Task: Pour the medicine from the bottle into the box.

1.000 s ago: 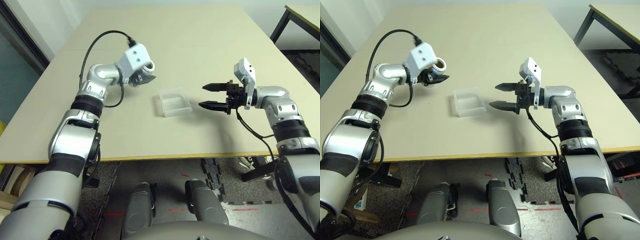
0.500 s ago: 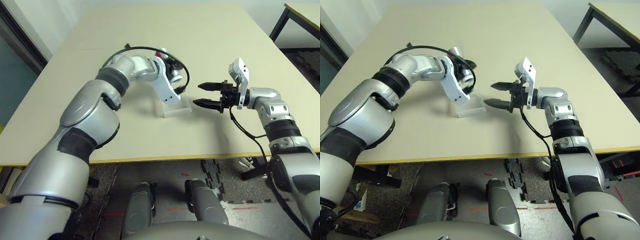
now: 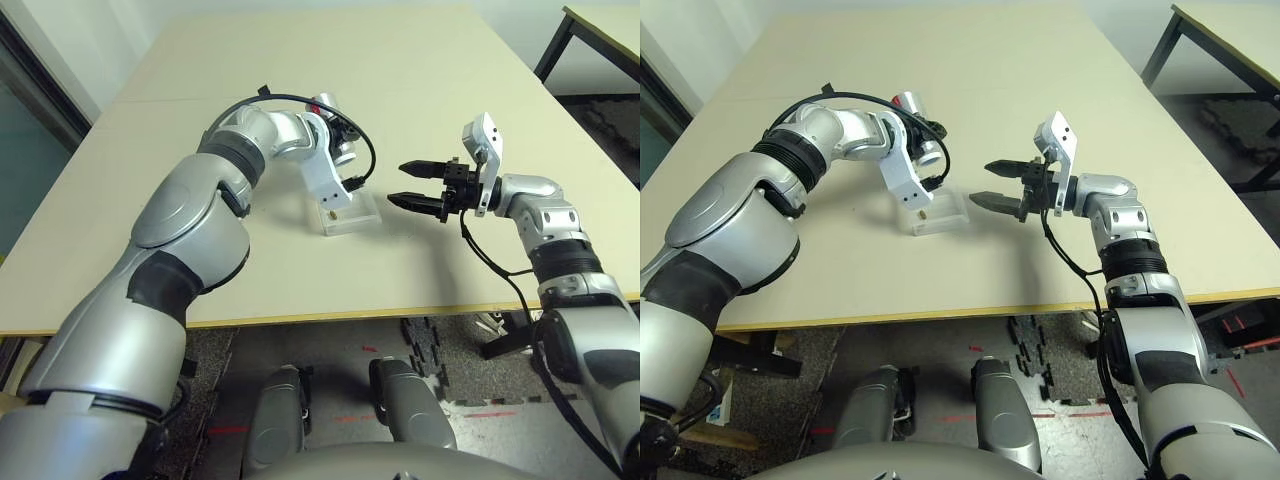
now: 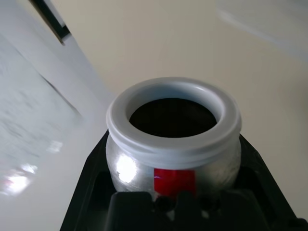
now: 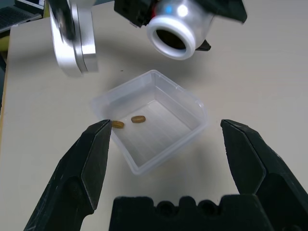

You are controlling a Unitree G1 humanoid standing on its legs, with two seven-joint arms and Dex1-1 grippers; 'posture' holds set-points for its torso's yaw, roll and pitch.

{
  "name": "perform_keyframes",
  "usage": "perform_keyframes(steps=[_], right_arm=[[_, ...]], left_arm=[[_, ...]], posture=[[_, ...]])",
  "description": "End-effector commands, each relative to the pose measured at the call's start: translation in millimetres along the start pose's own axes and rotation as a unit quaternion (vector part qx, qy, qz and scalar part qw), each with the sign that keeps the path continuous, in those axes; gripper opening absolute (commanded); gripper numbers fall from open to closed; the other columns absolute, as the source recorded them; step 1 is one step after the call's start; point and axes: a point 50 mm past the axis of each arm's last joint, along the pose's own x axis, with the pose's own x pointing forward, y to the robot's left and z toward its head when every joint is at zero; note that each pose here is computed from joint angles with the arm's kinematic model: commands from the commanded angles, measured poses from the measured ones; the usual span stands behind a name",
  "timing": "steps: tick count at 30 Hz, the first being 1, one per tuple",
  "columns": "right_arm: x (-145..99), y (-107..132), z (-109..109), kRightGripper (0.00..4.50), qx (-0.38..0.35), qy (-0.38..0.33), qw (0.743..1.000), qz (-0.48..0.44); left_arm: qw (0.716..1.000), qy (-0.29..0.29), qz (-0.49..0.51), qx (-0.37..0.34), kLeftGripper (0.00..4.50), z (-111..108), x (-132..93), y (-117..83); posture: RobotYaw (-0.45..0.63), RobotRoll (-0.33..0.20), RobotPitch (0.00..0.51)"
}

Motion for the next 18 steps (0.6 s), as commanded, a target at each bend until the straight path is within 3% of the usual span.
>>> perform_keyframes(steps=[1, 4, 9, 13, 18], right_arm=[[0.6, 1.1, -0.3, 4.5, -0.006, 0.002, 1.0, 0.011], [0.5, 1.6, -0.2, 4.5, -0.014, 0.011, 1.0, 0.019], [0.4, 2.3, -0.8, 4.5, -0.026, 0.025, 0.999, 0.029], [0.5, 2.5, -1.4, 4.5, -0.032, 0.032, 0.998, 0.033], [0.9, 2.6, -0.8, 4.5, -0.033, 0.033, 0.998, 0.036]], left_arm=[[0.986, -0.01, -0.001, -0.167, 2.72, -8.8, -5.1, -2.8], [0.936, -0.041, 0.034, -0.349, 2.72, -17.1, -10.3, 2.3], [0.784, -0.078, 0.104, -0.607, 2.72, -38.5, -20.5, -5.4], [0.696, -0.078, 0.151, -0.697, 2.72, -52.0, -28.3, -19.5], [0.615, -0.051, 0.189, -0.764, 2.72, -61.6, -33.6, -49.5]], posture=[[-0.2, 0.0, 0.075], [-0.2, 0.0, 0.076], [-0.19, 0.0, 0.078], [-0.18, 0.0, 0.079], [-0.18, 0.0, 0.08]])
